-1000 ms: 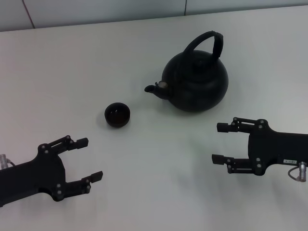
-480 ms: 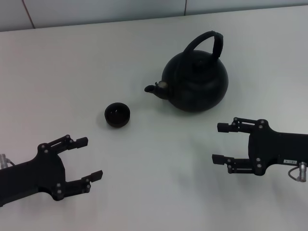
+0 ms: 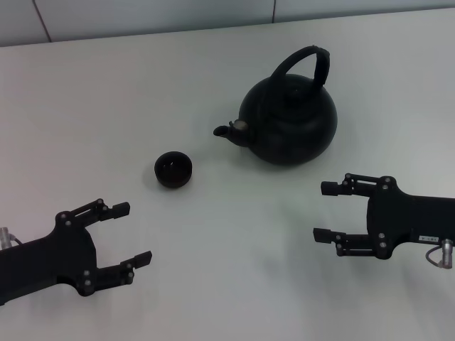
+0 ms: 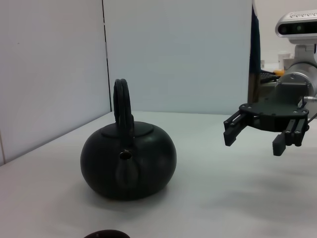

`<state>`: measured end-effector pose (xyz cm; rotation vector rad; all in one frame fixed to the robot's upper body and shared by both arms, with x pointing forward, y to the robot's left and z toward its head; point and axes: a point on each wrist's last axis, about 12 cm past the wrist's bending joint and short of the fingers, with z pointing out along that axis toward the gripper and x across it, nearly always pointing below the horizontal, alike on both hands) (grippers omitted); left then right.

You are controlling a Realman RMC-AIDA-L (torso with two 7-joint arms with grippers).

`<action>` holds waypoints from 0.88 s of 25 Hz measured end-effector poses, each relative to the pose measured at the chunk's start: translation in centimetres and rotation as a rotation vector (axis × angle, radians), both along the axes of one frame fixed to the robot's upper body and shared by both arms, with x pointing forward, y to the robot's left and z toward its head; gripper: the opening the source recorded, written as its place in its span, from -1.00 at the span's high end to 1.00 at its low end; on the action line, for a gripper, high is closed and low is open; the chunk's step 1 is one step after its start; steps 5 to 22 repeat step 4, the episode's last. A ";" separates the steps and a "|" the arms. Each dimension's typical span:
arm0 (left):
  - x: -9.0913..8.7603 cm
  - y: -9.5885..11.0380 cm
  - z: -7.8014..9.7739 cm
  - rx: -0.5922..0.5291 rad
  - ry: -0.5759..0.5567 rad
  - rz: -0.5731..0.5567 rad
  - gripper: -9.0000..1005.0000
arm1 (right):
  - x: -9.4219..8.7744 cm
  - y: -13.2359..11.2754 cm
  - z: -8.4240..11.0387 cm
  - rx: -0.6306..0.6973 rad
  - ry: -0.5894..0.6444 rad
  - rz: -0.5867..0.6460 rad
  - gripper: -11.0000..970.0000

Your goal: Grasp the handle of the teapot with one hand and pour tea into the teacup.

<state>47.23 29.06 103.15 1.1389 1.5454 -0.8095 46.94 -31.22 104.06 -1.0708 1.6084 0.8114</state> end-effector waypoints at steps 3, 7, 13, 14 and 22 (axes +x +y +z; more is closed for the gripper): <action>0.0 0.0 0.0 0.000 0.000 0.000 -0.63 | 0.0 0.0 0.0 0.000 0.000 0.000 -0.57; 0.0 0.0 0.0 0.000 0.000 0.001 -0.63 | 0.0 0.0 0.0 0.000 0.000 0.000 -0.57; 0.0 0.0 0.0 0.000 0.000 0.001 -0.63 | 0.0 0.0 0.0 0.000 0.000 0.000 -0.57; 0.0 0.0 0.0 0.000 0.000 0.001 -0.63 | 0.0 0.0 0.0 0.000 0.000 0.000 -0.57; 0.0 0.0 0.0 0.000 0.000 0.001 -0.63 | 0.0 0.0 0.0 0.000 0.000 0.000 -0.57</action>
